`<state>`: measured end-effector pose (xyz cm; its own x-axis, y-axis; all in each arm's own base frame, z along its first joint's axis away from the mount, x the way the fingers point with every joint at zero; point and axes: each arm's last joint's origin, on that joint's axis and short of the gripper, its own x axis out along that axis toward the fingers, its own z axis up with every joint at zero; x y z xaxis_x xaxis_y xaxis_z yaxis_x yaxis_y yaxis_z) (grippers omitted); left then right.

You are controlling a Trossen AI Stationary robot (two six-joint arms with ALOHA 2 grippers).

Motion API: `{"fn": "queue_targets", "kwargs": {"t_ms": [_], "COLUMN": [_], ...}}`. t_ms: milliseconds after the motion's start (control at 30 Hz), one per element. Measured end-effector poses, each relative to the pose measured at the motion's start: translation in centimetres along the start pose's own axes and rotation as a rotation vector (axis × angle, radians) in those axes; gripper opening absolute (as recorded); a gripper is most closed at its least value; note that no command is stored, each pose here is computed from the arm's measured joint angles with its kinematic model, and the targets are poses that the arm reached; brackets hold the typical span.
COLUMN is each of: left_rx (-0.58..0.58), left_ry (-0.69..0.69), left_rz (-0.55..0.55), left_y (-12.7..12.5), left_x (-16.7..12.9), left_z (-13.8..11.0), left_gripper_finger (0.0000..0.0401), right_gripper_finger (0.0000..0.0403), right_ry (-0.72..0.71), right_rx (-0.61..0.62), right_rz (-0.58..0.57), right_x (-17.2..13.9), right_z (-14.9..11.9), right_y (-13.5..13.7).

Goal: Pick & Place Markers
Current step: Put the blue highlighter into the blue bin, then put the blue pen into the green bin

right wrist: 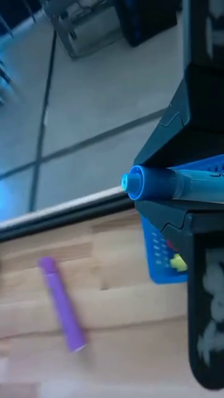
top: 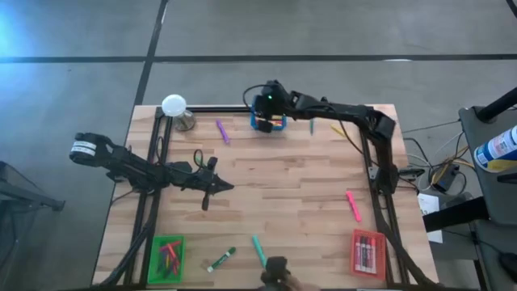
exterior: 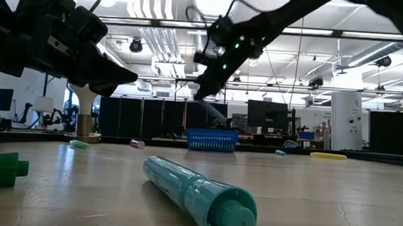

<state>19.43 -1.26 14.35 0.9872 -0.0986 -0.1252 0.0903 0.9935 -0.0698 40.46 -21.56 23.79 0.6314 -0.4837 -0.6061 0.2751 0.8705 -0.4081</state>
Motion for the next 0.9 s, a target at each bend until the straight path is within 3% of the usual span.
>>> {"fn": "queue_targets", "kwargs": {"t_ms": [167,467,700,900], "left_rx": [-0.013,-0.016,-0.016,-0.015], "left_ry": [0.007,0.009,0.007,0.016], "left_rz": [0.0,0.014,0.07,0.102], "left_y": [0.0,0.0,0.2,0.3], "left_x": [0.0,0.0,0.0,0.0], "left_z": [-0.1,-0.1,-0.1,-0.2], "left_gripper_finger": [0.0,0.0,0.0,0.0], "right_gripper_finger": [0.0079,0.0115,0.0133,0.0075], "right_ry": [0.103,0.176,0.266,0.255], "right_rx": [-0.05,-0.001,0.088,0.152], "right_rz": [0.033,0.022,0.028,0.031], "right_x": [2.5,4.2,2.5,-1.6], "right_z": [-1.0,-2.0,-2.1,-3.2], "right_y": [-0.5,-0.5,-0.7,0.5]}}
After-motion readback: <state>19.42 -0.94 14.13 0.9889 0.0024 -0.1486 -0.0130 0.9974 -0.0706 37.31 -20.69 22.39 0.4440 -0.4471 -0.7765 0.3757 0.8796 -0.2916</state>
